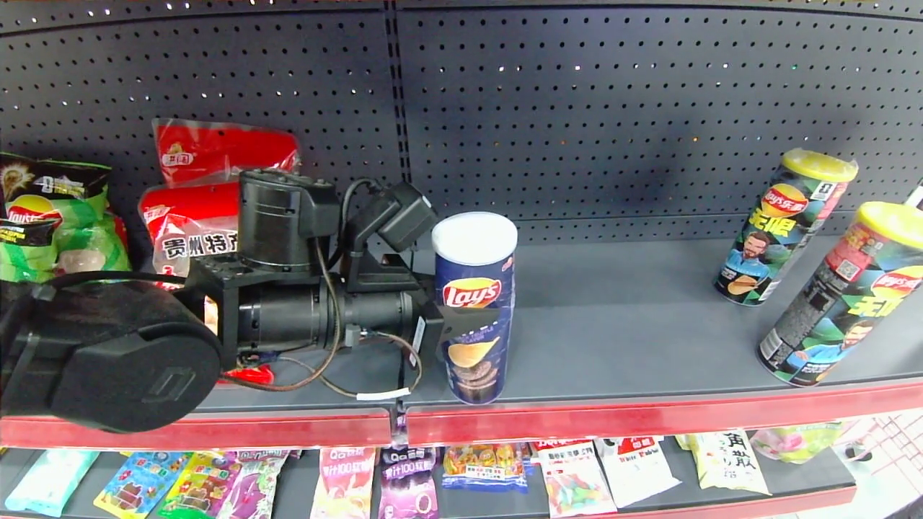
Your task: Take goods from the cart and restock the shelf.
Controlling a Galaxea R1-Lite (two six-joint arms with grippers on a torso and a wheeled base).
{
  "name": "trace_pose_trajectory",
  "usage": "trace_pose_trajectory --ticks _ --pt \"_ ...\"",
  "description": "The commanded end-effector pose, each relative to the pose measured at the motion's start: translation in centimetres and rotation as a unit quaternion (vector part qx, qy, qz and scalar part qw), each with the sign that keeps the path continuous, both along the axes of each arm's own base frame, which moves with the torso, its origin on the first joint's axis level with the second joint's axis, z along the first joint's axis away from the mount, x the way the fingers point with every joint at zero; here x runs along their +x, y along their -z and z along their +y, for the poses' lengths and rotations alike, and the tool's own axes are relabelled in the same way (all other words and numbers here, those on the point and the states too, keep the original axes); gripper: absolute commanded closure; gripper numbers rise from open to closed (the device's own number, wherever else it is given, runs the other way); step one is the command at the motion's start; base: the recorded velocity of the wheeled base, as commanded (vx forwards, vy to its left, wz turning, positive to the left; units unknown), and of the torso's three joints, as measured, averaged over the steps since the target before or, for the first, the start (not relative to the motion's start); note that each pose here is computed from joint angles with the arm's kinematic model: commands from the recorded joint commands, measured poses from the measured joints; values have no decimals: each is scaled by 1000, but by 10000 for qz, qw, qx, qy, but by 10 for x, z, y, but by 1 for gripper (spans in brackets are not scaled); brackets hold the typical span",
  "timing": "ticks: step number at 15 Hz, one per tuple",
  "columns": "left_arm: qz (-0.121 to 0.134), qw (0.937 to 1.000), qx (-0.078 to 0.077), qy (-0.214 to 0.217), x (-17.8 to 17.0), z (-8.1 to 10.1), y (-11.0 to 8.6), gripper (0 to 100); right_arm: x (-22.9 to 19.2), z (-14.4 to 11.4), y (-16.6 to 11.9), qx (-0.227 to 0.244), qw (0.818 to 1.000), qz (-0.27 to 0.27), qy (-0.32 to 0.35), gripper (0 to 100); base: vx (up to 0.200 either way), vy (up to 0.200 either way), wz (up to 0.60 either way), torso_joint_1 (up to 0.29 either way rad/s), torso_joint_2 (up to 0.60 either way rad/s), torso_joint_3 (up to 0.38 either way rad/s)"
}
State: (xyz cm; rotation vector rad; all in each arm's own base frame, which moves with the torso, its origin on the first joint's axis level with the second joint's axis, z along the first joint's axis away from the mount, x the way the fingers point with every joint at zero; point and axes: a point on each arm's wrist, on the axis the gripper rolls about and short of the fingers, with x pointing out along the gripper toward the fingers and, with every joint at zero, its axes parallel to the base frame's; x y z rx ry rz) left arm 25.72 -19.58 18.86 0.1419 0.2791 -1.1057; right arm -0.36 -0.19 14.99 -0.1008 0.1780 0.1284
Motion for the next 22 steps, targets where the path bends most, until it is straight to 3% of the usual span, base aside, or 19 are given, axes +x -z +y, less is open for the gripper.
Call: trace_pose_trajectory --ticks 1,2,8,12,14,17,19,22 --pt "52 10000 57 9 0 0 4 100 0 0 0 -1 10000 0 1 100 0 0 0 0 0 0" --pt "73 9999 68 16 -1 0 6 0 0 0 0 -1 10000 8 -14 100 0 0 0 0 0 0" --pt "179 9990 198 -352 -17 21 10 0 14 5 -15 9 9985 252 -495 100 0 0 0 0 0 0" --pt "245 9964 229 -773 -41 63 12 0 51 18 -54 -72 9890 539 -1375 100 0 0 0 0 0 0" --pt "326 9947 266 -943 -62 84 19 0 80 32 -78 -130 9806 690 -1831 100 0 0 0 0 0 0" --pt "325 9936 234 -1051 -102 108 27 0 151 66 -106 -92 9772 408 -2081 100 0 0 0 0 0 0" --pt "371 9929 125 -1126 -114 115 27 0 186 86 -112 -29 9721 250 -2332 100 0 0 0 0 0 0" --pt "307 9916 87 -1254 -119 118 25 0 224 114 -116 -11 9634 333 -2660 100 0 0 0 0 0 0"
